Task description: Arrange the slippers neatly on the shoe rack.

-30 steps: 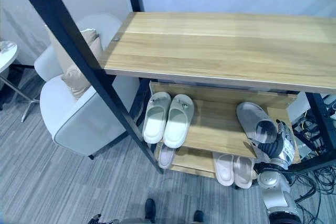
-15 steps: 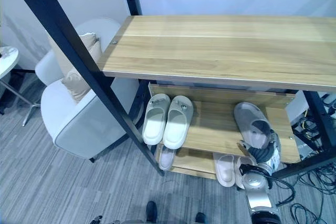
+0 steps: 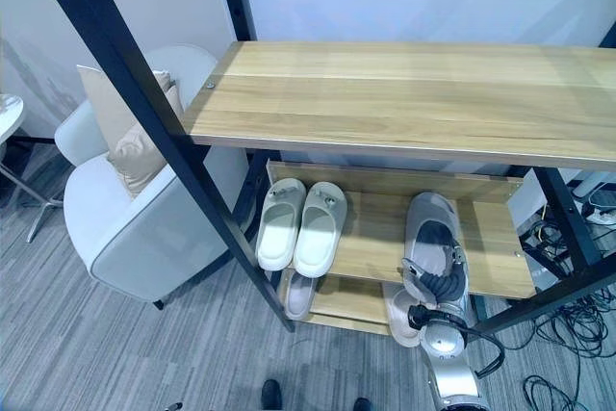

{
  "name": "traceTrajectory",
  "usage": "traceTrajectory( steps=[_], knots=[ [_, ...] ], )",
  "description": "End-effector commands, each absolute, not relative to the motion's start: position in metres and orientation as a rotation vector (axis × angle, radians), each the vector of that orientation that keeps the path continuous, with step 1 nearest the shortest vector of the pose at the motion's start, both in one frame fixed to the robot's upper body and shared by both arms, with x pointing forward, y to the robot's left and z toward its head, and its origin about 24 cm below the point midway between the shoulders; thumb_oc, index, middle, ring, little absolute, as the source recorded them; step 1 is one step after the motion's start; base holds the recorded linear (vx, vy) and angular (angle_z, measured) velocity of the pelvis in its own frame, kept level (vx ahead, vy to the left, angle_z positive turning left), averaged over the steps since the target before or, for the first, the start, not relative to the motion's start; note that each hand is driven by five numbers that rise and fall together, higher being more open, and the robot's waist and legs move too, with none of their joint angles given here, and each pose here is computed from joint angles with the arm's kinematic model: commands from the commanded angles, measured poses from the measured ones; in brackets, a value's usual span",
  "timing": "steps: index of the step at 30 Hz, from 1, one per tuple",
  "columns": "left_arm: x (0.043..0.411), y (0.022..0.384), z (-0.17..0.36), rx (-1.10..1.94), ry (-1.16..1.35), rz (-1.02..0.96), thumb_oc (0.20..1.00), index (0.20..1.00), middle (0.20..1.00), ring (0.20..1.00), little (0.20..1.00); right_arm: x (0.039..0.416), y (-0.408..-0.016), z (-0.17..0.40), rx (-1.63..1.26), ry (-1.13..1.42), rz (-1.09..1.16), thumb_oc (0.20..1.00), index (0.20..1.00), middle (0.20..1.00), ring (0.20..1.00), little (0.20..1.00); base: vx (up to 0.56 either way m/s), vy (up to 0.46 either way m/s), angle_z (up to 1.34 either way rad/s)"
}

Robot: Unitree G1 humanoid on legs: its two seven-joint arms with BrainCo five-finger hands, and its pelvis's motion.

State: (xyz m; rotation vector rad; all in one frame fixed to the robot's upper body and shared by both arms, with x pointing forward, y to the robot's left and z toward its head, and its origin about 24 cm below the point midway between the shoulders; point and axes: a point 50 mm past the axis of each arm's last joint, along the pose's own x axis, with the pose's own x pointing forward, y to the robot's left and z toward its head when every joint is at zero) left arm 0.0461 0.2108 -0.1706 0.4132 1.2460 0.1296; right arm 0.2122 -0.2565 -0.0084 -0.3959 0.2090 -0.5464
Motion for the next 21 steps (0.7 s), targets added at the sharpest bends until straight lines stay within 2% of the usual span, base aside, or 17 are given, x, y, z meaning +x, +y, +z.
traceTrajectory(
  steps=[1, 6, 12, 21],
  knots=[
    [0.043, 0.198, -0.174, 0.433, 1.270, 0.080, 1.000, 1.000, 1.000, 1.000, 1.000, 0.227, -0.275, 0.038, -0.655, -0.027, -0.595, 1.000, 1.000, 1.000, 1.000, 1.000, 0.00, 0.000, 0.00],
    [0.052, 0.195, -0.173, 0.448, 1.228, 0.049, 1.000, 1.000, 1.000, 1.000, 1.000, 0.227, -0.311, 0.052, -0.969, -0.029, -0.709, 1.000, 1.000, 1.000, 1.000, 1.000, 0.00, 0.000, 0.00],
    [0.054, 0.199, -0.172, 0.471, 1.216, 0.030, 1.000, 1.000, 1.000, 1.000, 1.000, 0.236, -0.331, 0.055, -1.122, 0.015, -0.721, 1.000, 1.000, 1.000, 1.000, 1.000, 0.00, -0.009, 0.02],
    [0.058, 0.204, -0.171, 0.514, 1.194, 0.002, 1.000, 1.000, 1.000, 1.000, 1.000, 0.259, -0.349, 0.058, -1.113, 0.094, -0.721, 1.000, 1.000, 1.000, 1.000, 1.000, 0.00, -0.014, 0.13]
  ],
)
